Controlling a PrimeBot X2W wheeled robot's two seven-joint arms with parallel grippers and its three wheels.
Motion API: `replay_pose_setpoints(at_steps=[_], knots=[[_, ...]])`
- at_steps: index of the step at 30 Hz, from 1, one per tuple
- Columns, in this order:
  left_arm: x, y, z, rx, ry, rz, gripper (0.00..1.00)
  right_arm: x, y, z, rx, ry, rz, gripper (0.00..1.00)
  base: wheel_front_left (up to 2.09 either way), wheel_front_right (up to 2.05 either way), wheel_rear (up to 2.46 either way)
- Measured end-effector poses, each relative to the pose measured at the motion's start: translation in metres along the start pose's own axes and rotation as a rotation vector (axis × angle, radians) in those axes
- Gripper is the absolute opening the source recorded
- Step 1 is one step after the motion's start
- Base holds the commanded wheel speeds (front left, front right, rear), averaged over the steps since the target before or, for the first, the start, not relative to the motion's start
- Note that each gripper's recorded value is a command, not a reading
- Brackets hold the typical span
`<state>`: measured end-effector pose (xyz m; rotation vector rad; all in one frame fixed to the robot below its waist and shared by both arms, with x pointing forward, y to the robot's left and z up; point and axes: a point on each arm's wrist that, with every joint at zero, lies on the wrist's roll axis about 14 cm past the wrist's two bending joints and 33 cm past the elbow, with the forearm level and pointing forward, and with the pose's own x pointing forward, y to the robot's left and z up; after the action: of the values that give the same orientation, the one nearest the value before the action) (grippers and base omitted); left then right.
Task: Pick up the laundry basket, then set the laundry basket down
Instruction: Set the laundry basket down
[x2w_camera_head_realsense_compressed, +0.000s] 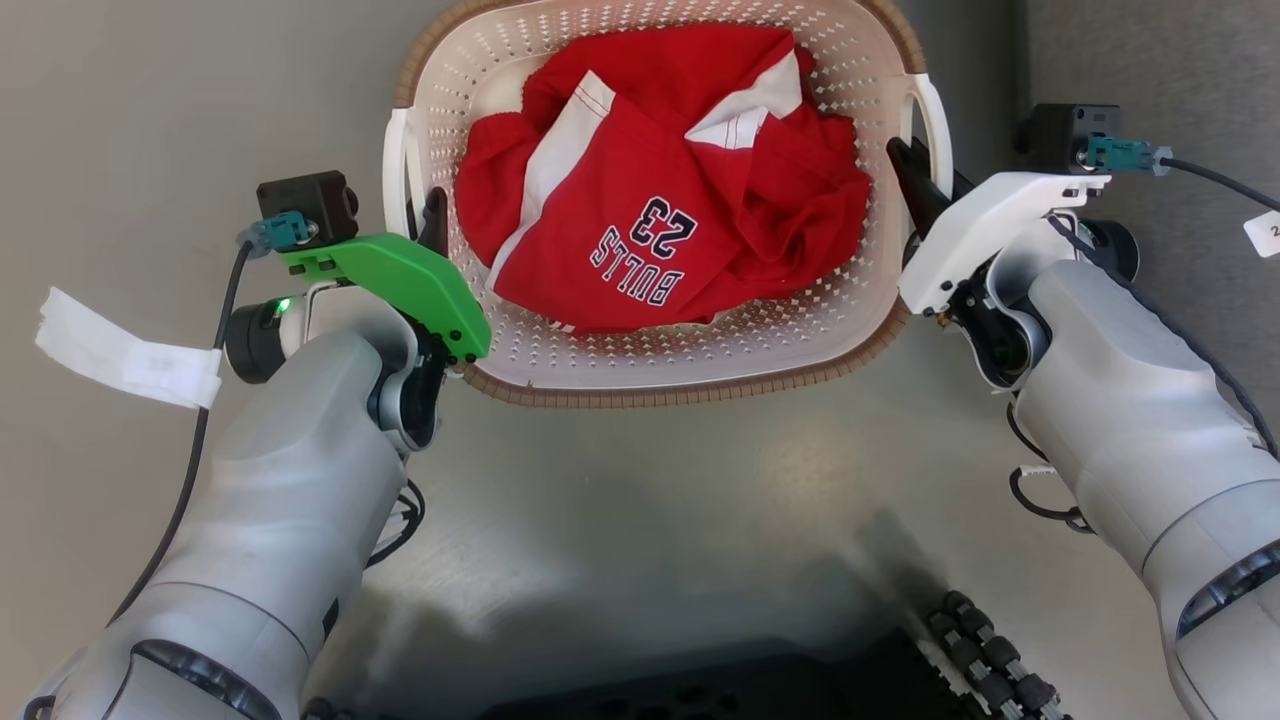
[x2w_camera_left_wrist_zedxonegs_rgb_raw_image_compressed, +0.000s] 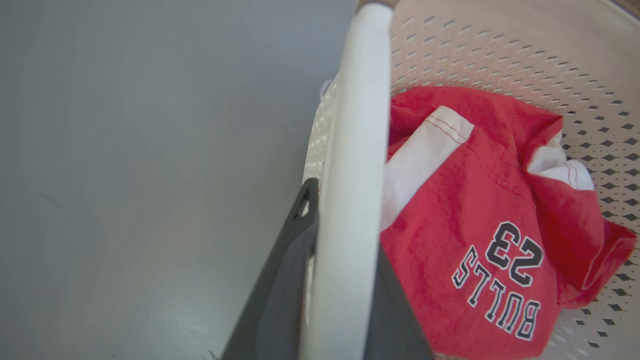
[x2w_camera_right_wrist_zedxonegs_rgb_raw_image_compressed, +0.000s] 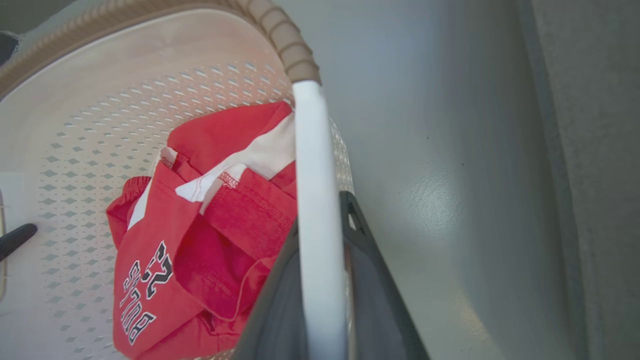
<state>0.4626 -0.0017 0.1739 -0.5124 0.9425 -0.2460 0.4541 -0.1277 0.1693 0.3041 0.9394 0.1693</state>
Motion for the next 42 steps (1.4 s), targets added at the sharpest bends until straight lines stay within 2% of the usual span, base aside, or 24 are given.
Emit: replay_pose_setpoints(at_steps=[6, 41, 42], knots=[[0.004, 0.013, -0.011, -0.013, 0.022, 0.025, 0.00, 0.010, 0.002, -0.014, -0.006, 0.028, 0.014, 0.00, 0.00, 0.00, 0.00], [0.024, 0.028, -0.001, -0.032, -0.014, 0.029, 0.00, 0.038, -0.002, -0.016, -0.028, 0.022, 0.026, 0.00, 0.00, 0.00, 0.00], [0.024, 0.028, -0.001, -0.032, -0.015, 0.030, 0.09, 0.037, -0.003, -0.017, -0.029, 0.024, 0.026, 0.30, 0.00, 0.00, 0.00]])
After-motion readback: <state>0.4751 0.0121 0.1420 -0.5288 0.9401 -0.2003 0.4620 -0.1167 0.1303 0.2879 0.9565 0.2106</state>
